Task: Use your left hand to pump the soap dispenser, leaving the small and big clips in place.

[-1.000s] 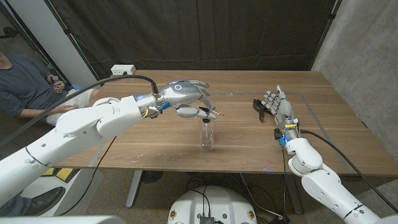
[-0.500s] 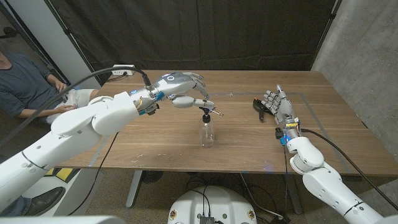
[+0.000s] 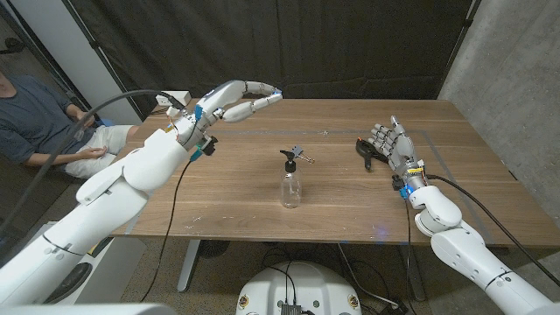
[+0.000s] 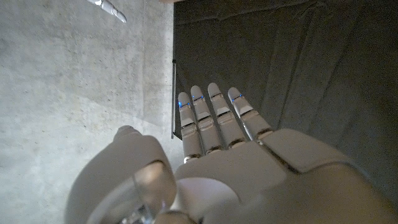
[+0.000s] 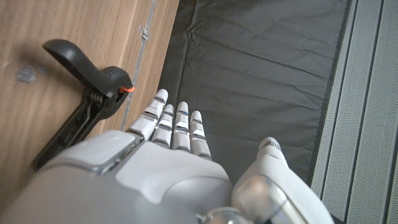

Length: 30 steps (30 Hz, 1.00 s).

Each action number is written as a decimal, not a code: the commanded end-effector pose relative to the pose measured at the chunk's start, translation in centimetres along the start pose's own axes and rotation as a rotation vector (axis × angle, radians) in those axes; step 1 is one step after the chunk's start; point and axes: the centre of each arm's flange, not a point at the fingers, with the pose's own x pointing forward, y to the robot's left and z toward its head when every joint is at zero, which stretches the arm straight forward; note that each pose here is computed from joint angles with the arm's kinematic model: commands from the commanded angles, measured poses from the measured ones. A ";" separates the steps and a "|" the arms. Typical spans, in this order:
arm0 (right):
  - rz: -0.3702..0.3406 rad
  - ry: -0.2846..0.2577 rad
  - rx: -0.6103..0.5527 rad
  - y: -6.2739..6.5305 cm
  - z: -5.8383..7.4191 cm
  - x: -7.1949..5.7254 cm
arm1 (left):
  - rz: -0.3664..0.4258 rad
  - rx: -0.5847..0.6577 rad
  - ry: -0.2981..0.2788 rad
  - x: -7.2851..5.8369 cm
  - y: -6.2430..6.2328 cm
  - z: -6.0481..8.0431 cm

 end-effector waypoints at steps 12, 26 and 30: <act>0.152 -0.034 -0.015 -2.1 2.8 4.4 | 0.288 -0.593 0.262 -1.3 -6.1 -6.7; 0.180 -0.061 -0.008 -0.6 3.3 5.0 | 0.276 -0.863 0.301 -2.5 -9.9 -12.2; 0.163 -0.059 -0.004 -0.8 3.0 4.5 | 0.269 -0.885 0.312 -3.0 -10.3 -12.8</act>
